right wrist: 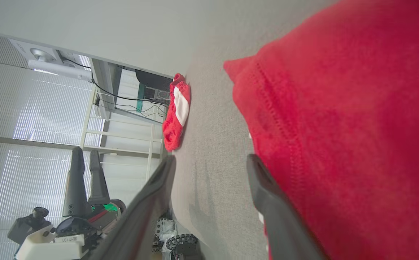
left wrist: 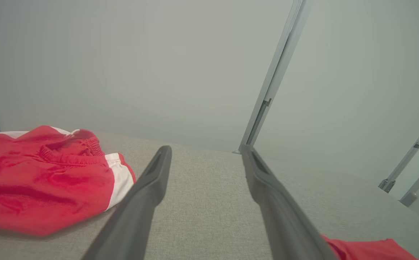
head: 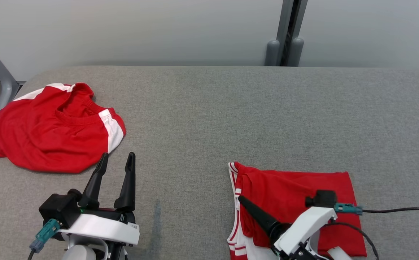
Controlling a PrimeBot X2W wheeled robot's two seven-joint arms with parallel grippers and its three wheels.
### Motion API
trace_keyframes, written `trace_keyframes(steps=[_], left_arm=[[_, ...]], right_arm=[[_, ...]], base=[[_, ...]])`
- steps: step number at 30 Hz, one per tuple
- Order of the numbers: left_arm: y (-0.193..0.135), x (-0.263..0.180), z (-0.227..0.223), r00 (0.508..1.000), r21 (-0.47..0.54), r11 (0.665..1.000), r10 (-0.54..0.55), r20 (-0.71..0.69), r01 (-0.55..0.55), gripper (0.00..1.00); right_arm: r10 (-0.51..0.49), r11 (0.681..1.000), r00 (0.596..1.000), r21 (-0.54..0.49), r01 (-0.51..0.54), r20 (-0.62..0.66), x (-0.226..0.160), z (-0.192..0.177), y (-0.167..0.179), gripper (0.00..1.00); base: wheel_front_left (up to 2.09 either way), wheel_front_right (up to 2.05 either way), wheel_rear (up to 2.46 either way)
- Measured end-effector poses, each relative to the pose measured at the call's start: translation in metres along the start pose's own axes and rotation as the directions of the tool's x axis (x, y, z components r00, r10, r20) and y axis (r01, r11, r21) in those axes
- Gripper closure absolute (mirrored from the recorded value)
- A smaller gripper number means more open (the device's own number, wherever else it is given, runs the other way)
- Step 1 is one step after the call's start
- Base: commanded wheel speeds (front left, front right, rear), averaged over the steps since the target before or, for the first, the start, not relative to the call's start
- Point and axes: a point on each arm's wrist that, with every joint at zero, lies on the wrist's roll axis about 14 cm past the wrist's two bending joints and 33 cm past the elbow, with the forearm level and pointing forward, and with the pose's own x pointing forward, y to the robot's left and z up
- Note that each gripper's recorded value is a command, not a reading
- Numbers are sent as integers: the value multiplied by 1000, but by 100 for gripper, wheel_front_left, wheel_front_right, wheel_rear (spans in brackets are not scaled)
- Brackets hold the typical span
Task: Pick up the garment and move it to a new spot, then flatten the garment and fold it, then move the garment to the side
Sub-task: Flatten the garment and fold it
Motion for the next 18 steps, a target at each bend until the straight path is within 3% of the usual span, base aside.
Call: trace_keyframes(steps=[4, 8, 12, 15, 18], left_arm=[[-4, 2, -3, 1000, -3, 1000, -11, -6, 11, 0], [-10, 6, -4, 1000, -7, 1000, -30, -10, 30, 0], [-19, 10, -6, 998, -8, 998, -58, -13, 58, 0], [-27, 13, -5, 997, -9, 997, -81, -8, 81, 0], [-34, 15, -5, 995, -12, 995, -102, -5, 102, 0]], right_arm=[[40, 999, 999, 6, -40, -24, 1, -12, 13, 0], [67, 998, 998, -25, -66, 19, 2, 2, 24, 0], [103, 983, 988, -161, -84, 112, -3, 41, 39, 0], [96, 948, 972, -319, -23, 216, -20, 84, 37, 0], [79, 914, 938, -401, 67, 338, -41, 124, 29, 0]], base=[[0, 0, 0], [0, 0, 0], [0, 0, 0], [0, 0, 0], [0, 0, 0]])
